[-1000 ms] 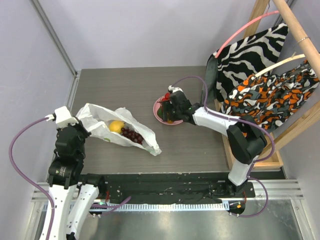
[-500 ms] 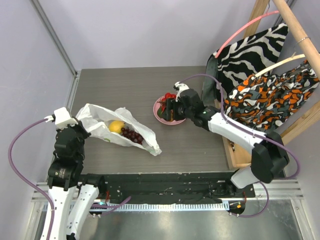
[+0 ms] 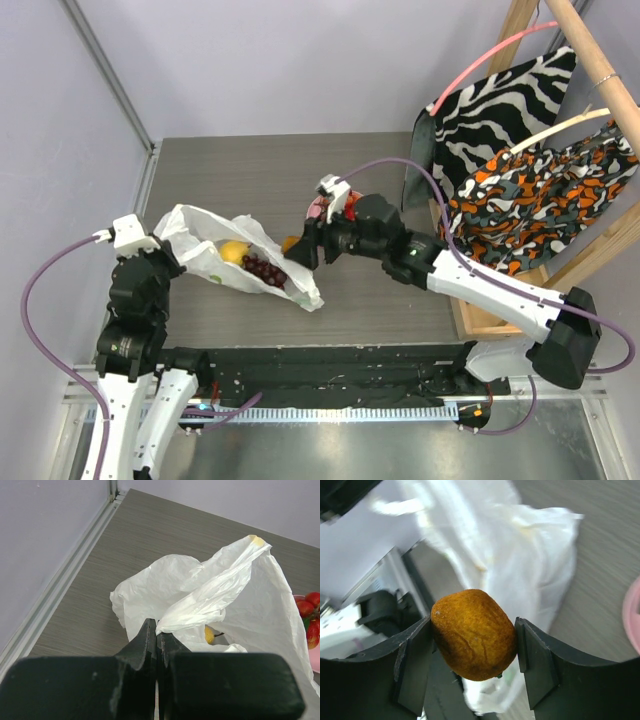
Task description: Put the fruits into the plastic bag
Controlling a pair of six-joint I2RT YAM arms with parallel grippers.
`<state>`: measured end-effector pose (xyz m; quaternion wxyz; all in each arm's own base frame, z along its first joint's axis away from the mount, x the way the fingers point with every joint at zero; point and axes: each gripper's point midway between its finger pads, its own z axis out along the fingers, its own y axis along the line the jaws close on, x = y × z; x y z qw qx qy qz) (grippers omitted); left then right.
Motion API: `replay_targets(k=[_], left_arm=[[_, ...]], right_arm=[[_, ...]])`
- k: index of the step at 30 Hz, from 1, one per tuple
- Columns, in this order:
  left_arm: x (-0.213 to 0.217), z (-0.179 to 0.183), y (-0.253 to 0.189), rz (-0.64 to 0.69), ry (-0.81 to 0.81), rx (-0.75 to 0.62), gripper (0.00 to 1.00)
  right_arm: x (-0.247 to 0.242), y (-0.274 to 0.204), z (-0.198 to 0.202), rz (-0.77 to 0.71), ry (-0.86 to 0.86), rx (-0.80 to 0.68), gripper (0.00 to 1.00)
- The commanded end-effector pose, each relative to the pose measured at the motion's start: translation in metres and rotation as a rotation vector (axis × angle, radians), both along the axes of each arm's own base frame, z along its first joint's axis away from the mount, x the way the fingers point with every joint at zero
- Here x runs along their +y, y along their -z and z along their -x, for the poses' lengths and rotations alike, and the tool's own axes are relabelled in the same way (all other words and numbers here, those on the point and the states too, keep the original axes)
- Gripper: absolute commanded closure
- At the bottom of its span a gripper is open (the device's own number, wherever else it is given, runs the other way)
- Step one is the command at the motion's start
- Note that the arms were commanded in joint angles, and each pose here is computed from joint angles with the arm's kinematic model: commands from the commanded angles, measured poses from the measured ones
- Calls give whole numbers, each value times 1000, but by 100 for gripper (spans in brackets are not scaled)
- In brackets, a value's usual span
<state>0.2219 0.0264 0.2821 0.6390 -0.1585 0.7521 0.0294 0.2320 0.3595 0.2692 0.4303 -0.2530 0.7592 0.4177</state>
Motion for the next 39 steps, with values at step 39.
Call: replay_targets(k=[39], left_arm=[[-20, -8, -11, 20, 111, -56, 100]], right_arm=[[137, 57, -89, 247, 126, -28, 46]])
